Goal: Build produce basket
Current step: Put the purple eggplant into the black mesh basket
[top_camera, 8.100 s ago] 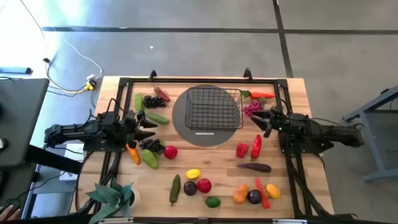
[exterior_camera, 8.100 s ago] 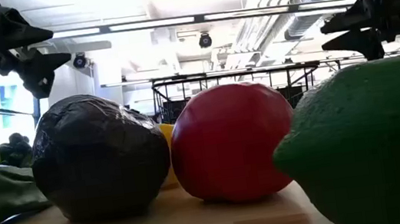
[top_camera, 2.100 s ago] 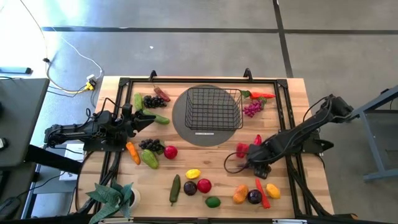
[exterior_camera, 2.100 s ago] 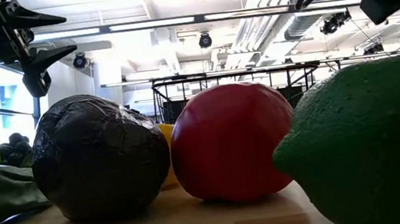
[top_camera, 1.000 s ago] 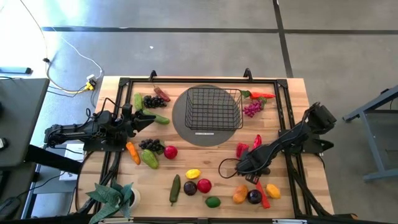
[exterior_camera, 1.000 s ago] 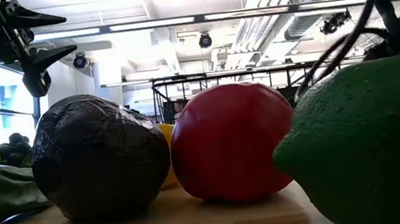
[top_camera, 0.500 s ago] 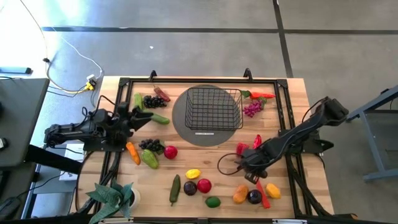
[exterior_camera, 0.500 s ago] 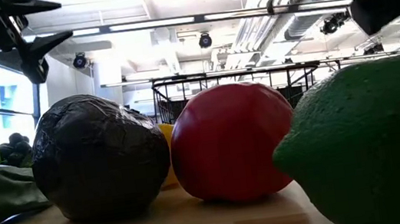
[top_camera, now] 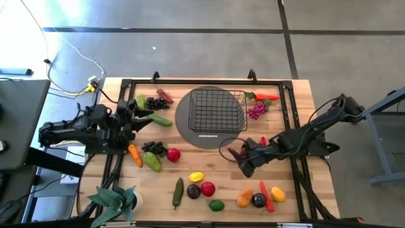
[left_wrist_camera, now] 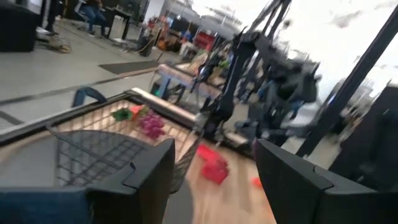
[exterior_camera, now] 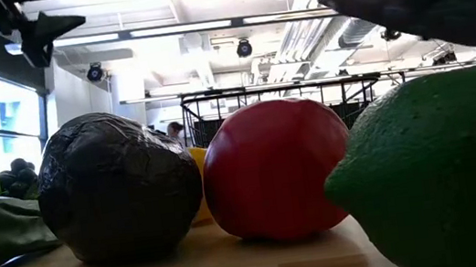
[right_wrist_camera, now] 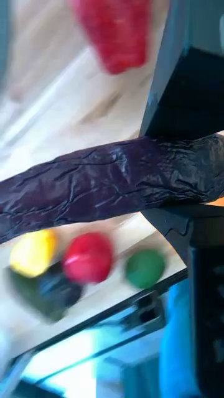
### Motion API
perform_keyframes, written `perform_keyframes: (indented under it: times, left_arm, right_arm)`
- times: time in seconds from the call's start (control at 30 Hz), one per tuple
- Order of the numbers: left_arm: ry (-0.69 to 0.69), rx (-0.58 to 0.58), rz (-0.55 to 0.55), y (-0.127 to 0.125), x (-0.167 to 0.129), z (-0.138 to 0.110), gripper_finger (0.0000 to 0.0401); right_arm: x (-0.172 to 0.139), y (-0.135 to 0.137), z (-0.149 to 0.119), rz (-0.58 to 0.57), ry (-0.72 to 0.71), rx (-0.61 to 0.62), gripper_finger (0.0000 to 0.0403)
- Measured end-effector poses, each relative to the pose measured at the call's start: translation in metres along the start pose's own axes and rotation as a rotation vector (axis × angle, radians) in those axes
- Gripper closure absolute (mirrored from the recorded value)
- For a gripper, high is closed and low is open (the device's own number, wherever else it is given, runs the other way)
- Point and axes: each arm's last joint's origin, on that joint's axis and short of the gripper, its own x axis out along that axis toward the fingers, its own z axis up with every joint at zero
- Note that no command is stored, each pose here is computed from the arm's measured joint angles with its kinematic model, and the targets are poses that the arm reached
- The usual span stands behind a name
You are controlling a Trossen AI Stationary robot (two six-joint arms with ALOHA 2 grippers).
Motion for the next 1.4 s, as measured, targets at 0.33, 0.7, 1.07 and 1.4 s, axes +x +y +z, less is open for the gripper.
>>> perform_keyframes:
  times: [0.33, 0.7, 1.07, 1.4]
  left_arm:
    - [0.245, 0.121, 0.146, -0.013, 0.009, 0.04, 0.019]
    - [0.437, 0.272, 0.27, -0.014, 0.025, 0.061, 0.019]
    - [0.576, -0.039, 0.519, -0.006, 0.045, 0.069, 0.019]
    - [0.533, -0.53, 0.673, 0.0, 0.063, 0.065, 0.019]
  right_arm:
    - [-0.002, -0.001, 0.045, 0.082, -0.256, 0.062, 0.03]
    - [-0.011, -0.018, 0.104, 0.055, -0.558, -0.047, 0.03]
    - [-0.021, -0.049, 0.143, -0.117, -0.67, -0.255, 0.0299]
    - [-0.025, -0.071, 0.157, -0.194, -0.602, -0.425, 0.0293]
